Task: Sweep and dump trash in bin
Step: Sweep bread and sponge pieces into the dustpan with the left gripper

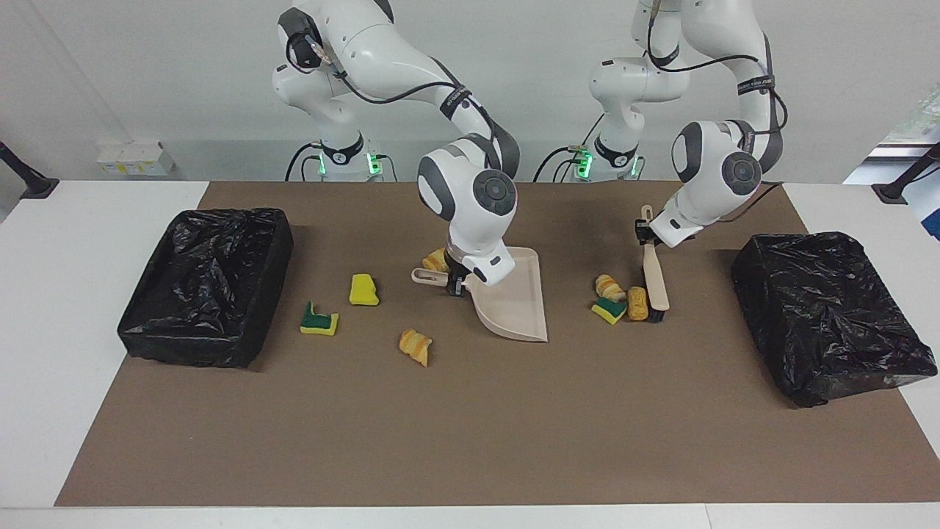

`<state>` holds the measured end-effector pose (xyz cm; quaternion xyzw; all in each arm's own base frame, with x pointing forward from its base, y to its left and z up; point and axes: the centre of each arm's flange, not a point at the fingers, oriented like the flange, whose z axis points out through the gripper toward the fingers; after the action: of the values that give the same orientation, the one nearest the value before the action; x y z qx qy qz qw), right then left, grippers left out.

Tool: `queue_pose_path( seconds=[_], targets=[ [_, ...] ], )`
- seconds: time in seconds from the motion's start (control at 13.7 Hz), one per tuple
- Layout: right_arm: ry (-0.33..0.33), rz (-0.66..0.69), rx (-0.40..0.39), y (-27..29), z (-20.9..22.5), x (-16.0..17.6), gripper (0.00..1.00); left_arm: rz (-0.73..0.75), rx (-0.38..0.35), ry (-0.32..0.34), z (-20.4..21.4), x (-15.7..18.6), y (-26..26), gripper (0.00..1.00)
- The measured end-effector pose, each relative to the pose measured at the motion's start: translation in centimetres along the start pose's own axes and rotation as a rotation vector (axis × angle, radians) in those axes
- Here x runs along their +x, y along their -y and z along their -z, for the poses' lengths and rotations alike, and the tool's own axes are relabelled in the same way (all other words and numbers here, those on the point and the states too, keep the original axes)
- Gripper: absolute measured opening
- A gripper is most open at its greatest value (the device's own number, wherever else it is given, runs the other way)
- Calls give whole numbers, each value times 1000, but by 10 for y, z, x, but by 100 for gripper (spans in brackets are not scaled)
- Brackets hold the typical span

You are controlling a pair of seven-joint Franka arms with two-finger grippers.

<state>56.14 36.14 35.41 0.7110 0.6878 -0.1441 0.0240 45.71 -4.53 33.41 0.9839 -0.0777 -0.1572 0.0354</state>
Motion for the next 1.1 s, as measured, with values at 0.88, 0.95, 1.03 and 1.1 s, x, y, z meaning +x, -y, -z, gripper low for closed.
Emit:
queue_pose_path(
  seconds=[0.88,0.95,1.03,1.1],
  targets=[
    [30,-3,-19,9,2,11,33,186,-105,-35,-20,2,-147,26],
    [30,-3,-19,9,2,11,33,208,-125,-34,-21,0,-158,26],
    [29,-3,-19,9,2,11,33,230,-149,-35,-22,-1,-169,26],
    [29,-3,-19,9,2,11,33,248,-172,-36,-23,-3,-181,26]
  ],
)
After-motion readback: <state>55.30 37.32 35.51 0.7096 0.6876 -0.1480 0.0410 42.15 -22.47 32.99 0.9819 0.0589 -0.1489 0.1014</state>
